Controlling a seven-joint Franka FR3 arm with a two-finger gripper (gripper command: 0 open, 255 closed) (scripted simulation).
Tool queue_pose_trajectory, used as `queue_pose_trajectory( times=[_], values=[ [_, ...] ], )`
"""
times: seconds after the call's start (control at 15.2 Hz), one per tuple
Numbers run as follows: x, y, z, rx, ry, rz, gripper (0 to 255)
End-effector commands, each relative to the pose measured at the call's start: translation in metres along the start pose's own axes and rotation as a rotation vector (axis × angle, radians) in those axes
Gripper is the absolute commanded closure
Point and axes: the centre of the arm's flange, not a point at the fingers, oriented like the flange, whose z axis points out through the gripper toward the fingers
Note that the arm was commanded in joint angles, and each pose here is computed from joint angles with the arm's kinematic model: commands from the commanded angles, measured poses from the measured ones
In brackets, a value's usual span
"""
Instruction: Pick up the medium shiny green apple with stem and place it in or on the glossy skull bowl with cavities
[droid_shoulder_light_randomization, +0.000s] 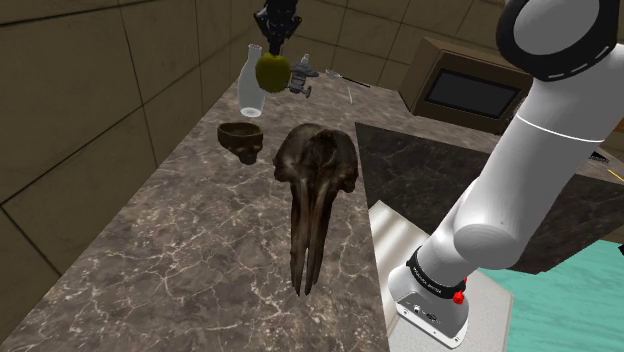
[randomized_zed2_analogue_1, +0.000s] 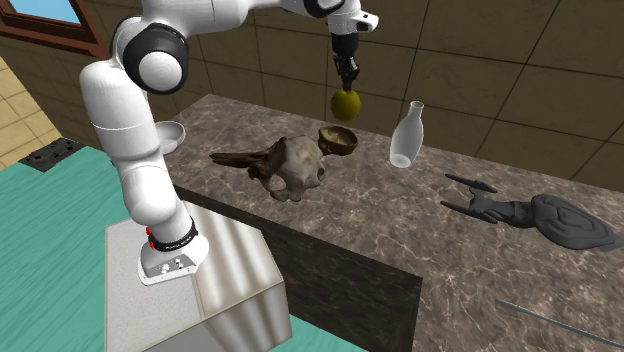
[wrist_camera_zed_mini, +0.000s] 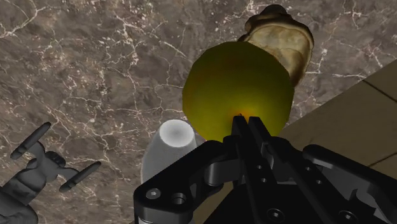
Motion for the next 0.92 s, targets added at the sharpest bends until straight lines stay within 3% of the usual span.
queue_pose_trajectory(
  times=[0.0,0.26,0.86],
  values=[
    [0.001,-0.024,-0.012,0.0,-0.001,0.001,255],
    [0.004,-0.077,-0.037,0.0,-0.001,0.001,255],
    [-0.002,-0.08,0.01,0.0,-0.001,0.001,255]
  ],
)
